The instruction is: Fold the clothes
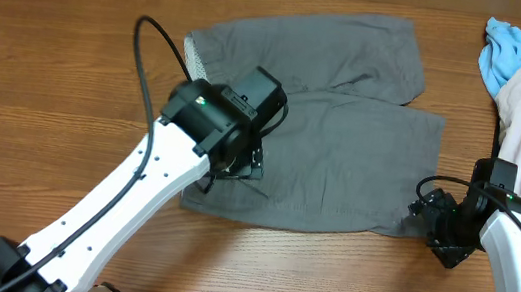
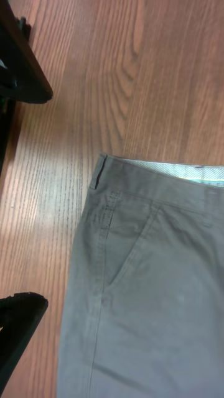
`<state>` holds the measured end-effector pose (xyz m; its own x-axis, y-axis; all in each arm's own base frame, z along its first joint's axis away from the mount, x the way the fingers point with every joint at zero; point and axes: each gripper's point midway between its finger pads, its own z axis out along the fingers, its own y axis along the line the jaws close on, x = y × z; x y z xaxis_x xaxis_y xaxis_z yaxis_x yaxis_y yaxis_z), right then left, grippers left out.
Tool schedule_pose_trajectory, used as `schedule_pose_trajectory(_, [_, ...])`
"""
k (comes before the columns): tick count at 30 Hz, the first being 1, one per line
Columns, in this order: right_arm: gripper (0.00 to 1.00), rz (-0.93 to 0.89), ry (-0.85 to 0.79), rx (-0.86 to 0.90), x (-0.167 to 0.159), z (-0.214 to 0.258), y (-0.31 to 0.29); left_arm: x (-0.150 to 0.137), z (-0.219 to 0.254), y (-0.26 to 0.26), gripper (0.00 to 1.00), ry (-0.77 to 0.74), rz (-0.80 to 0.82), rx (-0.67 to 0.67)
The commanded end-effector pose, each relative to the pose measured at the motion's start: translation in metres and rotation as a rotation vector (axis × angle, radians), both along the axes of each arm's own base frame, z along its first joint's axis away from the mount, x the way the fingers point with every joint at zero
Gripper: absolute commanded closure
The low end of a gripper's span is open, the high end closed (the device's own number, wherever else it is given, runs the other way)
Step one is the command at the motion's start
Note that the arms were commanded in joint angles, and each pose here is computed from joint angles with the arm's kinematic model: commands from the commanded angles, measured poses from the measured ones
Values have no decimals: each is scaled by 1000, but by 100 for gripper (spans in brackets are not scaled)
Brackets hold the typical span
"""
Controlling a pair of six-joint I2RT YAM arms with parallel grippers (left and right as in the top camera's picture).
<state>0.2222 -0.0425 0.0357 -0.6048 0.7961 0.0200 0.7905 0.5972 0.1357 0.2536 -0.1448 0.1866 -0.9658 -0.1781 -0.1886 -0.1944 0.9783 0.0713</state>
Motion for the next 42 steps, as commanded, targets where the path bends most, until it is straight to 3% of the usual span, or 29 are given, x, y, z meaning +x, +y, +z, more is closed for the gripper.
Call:
schedule_pose_trajectory(1, [14,0,1,7,-1,-2,1,-6,-17,1,0,30,22,12])
schedule_pose_trajectory(10, [15,0,1,10,-1,-2,2,3,-28,-6,2,-2,12,-12])
schedule_pose_trajectory(13, [14,0,32,17,-8,-2,3,-9,-36,-15,0,65,5,-64])
schedule_pose_trajectory(15, [14,-1,42,17,-11,-2,4,-17,-44,-20,14,102,-1,-87])
schedule_pose_trajectory(17, [14,-1,44,17,-11,-2,4,-24,-55,-19,17,125,-10,-77])
schedule_pose_trajectory(29, [16,-86,-9,-8,4,-2,-4,-30,-97,-19,8,143,-56,-79])
schedule_pose_trajectory(31, [16,-86,-23,-14,7,-2,-5,-28,-98,-15,18,133,-82,-55])
schedule_pose_trajectory(33, [16,-86,-30,-23,9,-2,-7,-30,-98,-14,42,140,-76,-54])
schedule_pose_trajectory(35, [16,-82,-43,-29,12,-1,-8,-33,-98,-13,52,150,-8,-59])
schedule_pose_trajectory(40, [15,-82,-42,-37,12,-2,-9,-36,-99,-11,48,149,160,-64])
schedule_pose_trajectory(42, [15,-82,-37,-36,11,-2,-9,-41,-99,-7,51,159,238,-52])
